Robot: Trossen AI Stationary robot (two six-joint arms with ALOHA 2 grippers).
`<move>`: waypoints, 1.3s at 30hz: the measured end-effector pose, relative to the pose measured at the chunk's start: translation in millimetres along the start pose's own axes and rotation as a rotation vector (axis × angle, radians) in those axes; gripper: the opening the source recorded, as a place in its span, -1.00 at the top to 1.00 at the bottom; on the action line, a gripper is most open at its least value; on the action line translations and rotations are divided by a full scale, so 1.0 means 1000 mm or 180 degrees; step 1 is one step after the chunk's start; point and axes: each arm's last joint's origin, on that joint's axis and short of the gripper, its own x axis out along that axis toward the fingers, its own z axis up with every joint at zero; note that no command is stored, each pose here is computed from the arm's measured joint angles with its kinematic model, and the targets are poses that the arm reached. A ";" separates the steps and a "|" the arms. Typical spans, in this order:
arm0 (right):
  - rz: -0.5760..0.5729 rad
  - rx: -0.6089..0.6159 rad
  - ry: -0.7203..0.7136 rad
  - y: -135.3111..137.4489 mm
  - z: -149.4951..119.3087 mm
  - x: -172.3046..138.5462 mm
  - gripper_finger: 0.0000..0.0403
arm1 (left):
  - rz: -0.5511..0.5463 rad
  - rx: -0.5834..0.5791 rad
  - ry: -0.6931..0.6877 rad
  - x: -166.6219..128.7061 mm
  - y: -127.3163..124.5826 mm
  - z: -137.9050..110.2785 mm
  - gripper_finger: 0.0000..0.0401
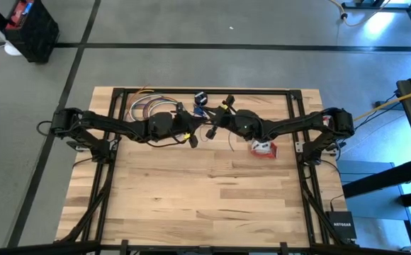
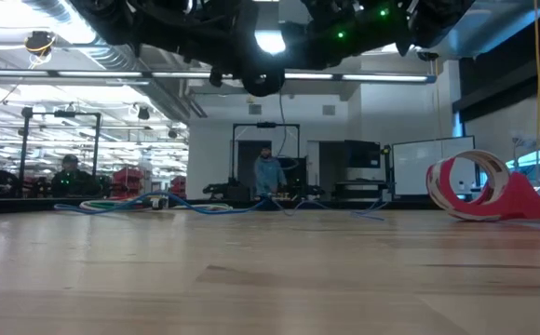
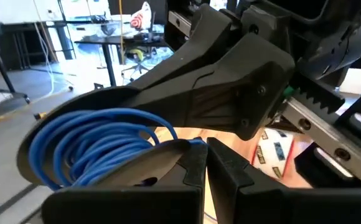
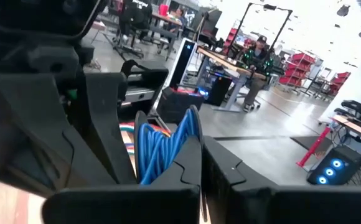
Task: Coil cords
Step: Coil the blue wire onto the spool
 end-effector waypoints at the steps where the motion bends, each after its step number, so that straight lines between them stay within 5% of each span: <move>1: 0.0010 0.0010 -0.0027 0.000 0.001 0.000 0.99 | 0.0002 0.0047 0.0000 0.000 0.000 0.000 0.99; 12: 0.0000 0.0113 -0.0240 -0.005 0.012 -0.004 0.99 | -0.0031 0.0450 0.0024 0.001 0.001 0.000 0.97; 25: -0.0035 0.0189 -0.0385 -0.015 0.031 -0.014 0.99 | 0.0025 0.0666 0.0301 0.005 0.008 -0.007 0.25; 35: 0.0038 0.0140 -0.0347 -0.010 0.034 -0.020 0.99 | 0.0014 0.0596 0.0285 0.004 0.008 -0.005 0.27; 39: 0.0033 0.0138 -0.0349 -0.010 0.034 -0.020 0.99 | -0.0403 0.0568 0.0239 0.004 0.005 -0.005 0.30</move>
